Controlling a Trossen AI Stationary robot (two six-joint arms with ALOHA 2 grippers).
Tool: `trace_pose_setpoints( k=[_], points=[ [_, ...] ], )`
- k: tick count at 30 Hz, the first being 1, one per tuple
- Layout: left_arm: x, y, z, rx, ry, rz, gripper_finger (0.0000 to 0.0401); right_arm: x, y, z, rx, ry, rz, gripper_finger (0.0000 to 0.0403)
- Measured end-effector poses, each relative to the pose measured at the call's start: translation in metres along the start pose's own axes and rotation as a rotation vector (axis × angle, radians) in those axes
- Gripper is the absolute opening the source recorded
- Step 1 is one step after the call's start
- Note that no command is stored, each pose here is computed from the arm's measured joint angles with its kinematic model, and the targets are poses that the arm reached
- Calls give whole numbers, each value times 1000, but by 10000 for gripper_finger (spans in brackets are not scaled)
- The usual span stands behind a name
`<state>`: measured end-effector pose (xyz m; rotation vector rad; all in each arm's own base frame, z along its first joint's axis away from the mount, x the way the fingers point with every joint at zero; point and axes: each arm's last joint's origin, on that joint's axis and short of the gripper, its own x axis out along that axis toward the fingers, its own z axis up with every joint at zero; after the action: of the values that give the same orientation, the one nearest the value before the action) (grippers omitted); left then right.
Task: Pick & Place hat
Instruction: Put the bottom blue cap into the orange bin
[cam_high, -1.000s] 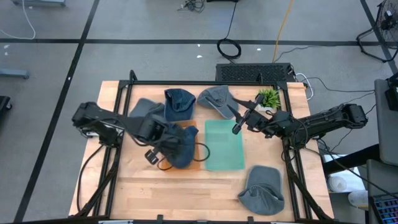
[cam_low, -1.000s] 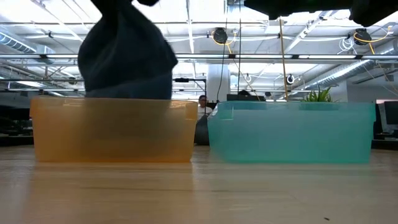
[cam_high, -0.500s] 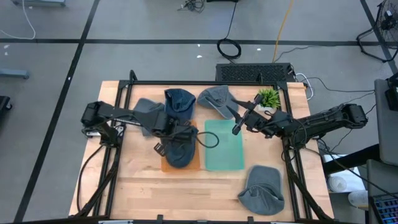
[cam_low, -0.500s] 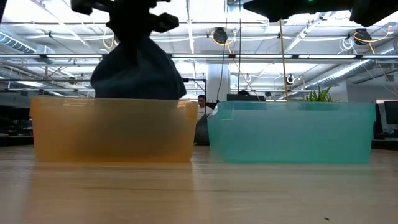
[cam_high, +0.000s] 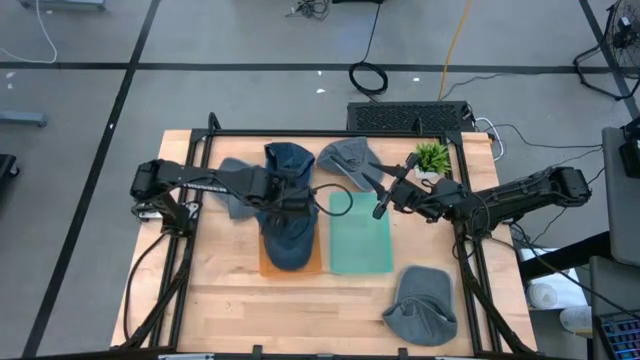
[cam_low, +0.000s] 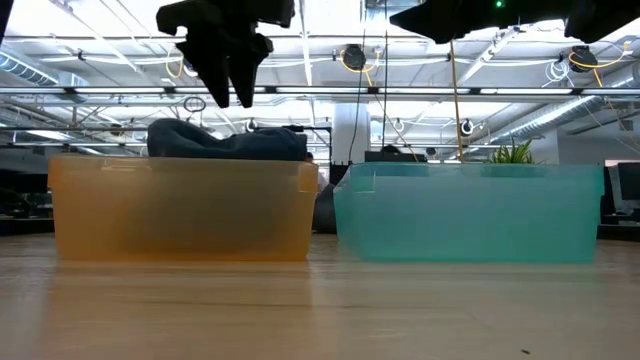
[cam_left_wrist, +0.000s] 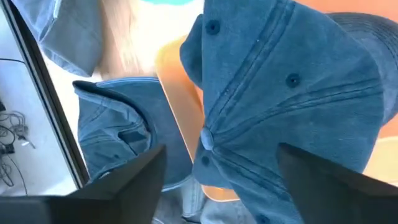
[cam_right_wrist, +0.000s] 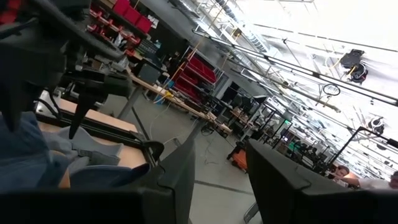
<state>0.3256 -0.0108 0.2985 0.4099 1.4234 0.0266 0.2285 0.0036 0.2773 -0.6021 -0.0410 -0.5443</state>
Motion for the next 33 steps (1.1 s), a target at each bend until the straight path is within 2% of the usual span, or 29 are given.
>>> trace_pose_setpoints(
  k=[3, 7, 14, 19, 26, 33],
  points=[
    [-1, -1, -1, -5, 6, -2, 350, 0, 0, 0, 0, 0, -1, 130],
    [-3, -4, -2, -65, -2, -31, 381, 0, 0, 0, 2, 1, -1, 130],
    [-4, -8, -1, -138, -19, -160, 374, 0, 0, 0, 0, 4, 2, 130],
    [-4, -9, 0, -145, -24, -204, 333, 0, 0, 0, 0, 4, 2, 130],
    [5, -12, -1, -167, -20, -219, 233, 0, 0, 0, 0, 3, 4, 130],
    [34, -17, -8, -172, 44, -142, 129, 0, 0, 0, 0, 3, 4, 130]
  ],
)
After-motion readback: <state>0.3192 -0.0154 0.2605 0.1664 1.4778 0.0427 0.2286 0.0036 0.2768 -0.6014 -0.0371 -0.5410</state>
